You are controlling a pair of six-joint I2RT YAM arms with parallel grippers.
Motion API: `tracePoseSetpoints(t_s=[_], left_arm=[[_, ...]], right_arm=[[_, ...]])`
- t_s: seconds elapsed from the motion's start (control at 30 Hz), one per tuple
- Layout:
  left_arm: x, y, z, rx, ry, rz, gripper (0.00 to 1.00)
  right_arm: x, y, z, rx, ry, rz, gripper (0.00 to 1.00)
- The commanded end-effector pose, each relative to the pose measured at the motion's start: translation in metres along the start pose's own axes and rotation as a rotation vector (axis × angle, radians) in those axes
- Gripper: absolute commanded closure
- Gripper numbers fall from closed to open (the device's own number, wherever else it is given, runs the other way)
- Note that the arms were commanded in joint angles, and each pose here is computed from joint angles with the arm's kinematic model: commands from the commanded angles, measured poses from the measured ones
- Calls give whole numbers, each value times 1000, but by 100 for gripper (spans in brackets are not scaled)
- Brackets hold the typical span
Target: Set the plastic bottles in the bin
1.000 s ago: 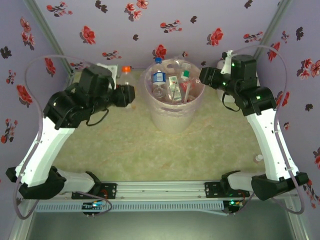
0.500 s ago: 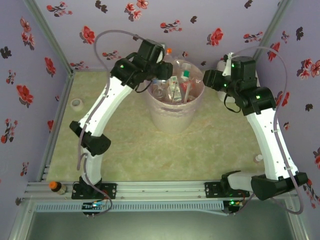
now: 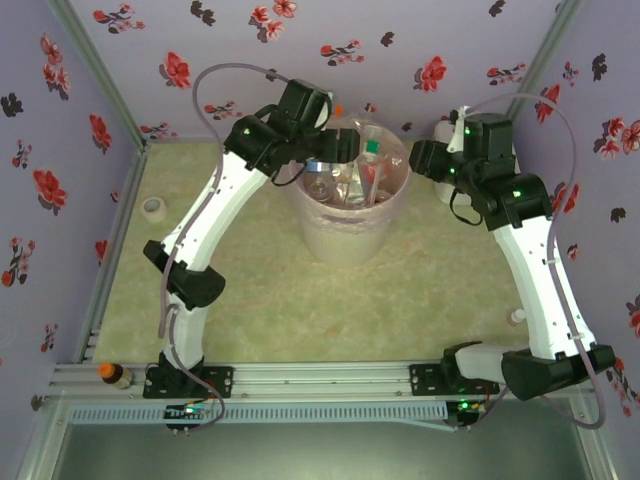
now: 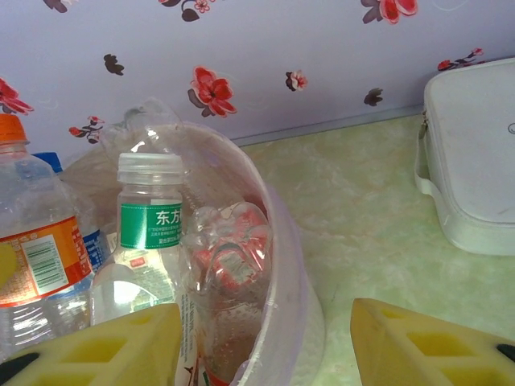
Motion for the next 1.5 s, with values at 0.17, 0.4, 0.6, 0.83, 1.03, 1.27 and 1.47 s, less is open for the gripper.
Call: tracePoseSetpoints(t_s=[0.17,0.4,0.6,0.83,1.03,1.27,1.47], left_arm=[[36,19,46,145,-174,-118,29],[23,-5,9,97,-123,-191,49],[-6,-1,-22,128,5,-200,64],[-47,11,-42,166,140,-166,72],[-75,18,-47,156,185,-115,73],[-57,14,-24,136,124,-118,69],[-18,1,9,93,4,-153,52]], right_arm=[[0,-14,12,-56,-4,25,41],[-2,-14,6,-45,12,9,41],[-7,-14,0,-35,23,-12,42],[-26,-1,-24,97,97,-101,44],[-31,7,-43,170,128,-161,47],[7,16,-32,155,18,-98,52],[29,33,-50,211,-11,-85,51]])
Point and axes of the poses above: each hand's point on the last joint's axis, 136 mm out from that joint toward the fingers, its own z axis back along the fingers, its own y axis along the line the jaws close on, x = y × z, the point moved 3 cm from there along z, back along the fingers, and after that the axes turned 6 degrees about -z, right-handed, at the moved point
